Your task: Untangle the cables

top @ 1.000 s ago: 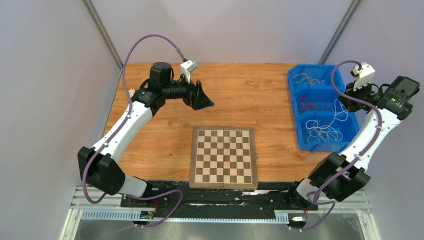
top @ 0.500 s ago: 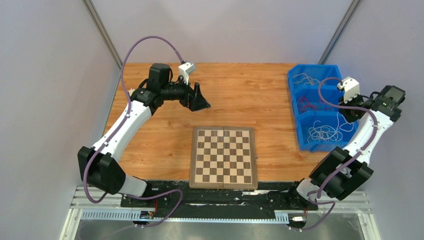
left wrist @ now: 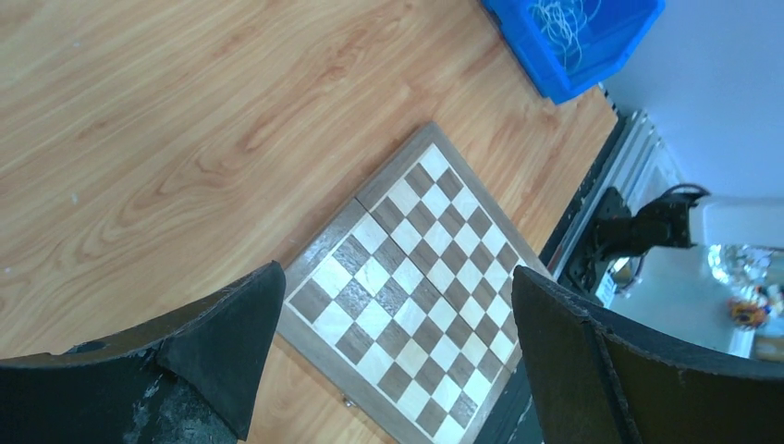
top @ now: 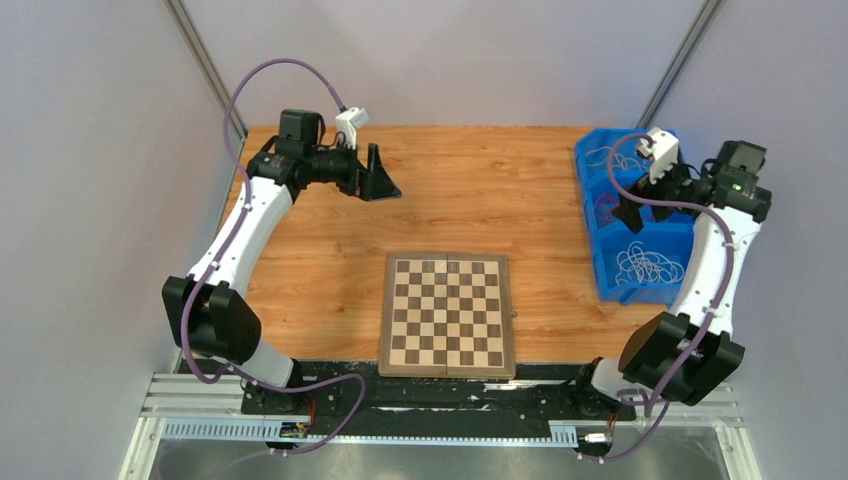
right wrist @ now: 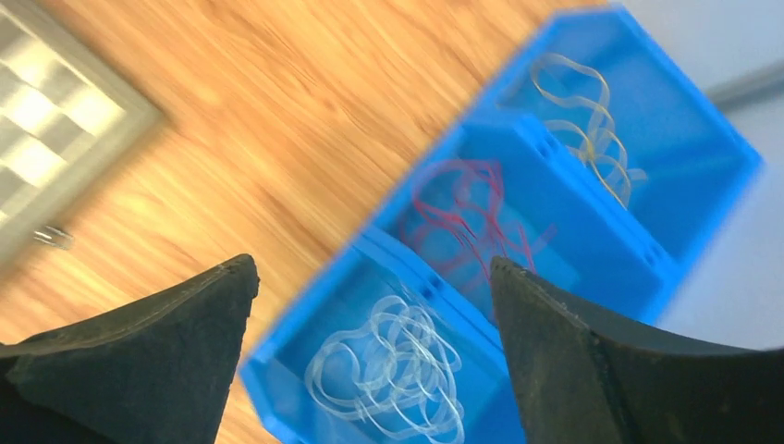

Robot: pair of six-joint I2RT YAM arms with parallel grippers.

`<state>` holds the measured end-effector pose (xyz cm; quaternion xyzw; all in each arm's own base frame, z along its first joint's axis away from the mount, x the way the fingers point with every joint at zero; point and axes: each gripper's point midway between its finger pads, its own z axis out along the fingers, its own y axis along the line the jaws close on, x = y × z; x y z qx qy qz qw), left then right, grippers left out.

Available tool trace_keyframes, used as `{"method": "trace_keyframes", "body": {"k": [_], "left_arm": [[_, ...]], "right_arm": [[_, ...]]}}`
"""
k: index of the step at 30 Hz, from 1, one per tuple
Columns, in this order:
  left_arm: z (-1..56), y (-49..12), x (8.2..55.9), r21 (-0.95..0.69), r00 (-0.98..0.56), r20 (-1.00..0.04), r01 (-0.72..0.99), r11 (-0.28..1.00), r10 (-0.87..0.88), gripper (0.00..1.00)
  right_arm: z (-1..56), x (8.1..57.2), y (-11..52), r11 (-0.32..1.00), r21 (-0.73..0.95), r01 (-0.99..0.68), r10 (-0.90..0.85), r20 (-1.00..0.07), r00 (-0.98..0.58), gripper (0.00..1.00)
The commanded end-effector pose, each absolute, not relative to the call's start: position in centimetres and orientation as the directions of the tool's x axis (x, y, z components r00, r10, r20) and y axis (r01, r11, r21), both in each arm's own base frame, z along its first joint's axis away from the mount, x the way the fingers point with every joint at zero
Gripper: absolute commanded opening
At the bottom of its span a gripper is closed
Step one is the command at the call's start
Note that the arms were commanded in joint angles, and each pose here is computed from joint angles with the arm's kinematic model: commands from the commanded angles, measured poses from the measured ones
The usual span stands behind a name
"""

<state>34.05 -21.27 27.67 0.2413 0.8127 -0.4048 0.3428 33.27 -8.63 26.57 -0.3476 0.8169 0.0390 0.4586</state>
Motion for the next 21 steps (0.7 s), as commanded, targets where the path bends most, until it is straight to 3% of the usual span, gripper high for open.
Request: {"method": "trace_keyframes", "body": {"k": [1, 6, 9, 14, 16, 21], "left_arm": [[29.5, -18.4, 35.5, -0.566, -0.695, -0.719, 0.598, 0.567, 0.015, 1.00], [28.9, -12.0, 38.9, -0.504, -0.712, -0.700, 0.444, 0.741, -0.049, 1.00], [28.8, -7.1, 40.5, -0.376, -0.704, -0.709, 0.330, 0.866, -0.040, 1.00], [26.5, -2.7, 39.1, -0.143, -0.686, -0.723, 0.262, 0.954, 0.080, 1.00], [25.4, -2.1, 38.1, -0.102, -0.683, -0.723, 0.248, 0.963, 0.099, 1.00], [22.0, -1.5, 35.6, -0.114, -0.732, -0.680, 0.176, 0.978, 0.053, 1.00]], "right_arm": [[30.8, 34.4, -1.4, 0.766, -0.121, -0.631, -0.368, -0.887, -0.278, 1.00], [32.8, 38.8, 4.2, 0.790, 0.059, -0.610, -0.170, -0.935, -0.312, 1.00], [31.6, 41.3, 7.6, 0.791, 0.120, -0.600, -0.134, -0.923, -0.360, 1.00], [26.5, 42.3, 14.1, 0.759, 0.093, -0.644, -0.217, -0.897, -0.385, 1.00], [23.6, 43.2, 15.4, 0.818, 0.063, -0.571, -0.236, -0.870, -0.433, 1.00], [18.6, 42.5, 19.2, 0.791, -0.007, -0.611, -0.352, -0.822, -0.447, 1.00]]}}
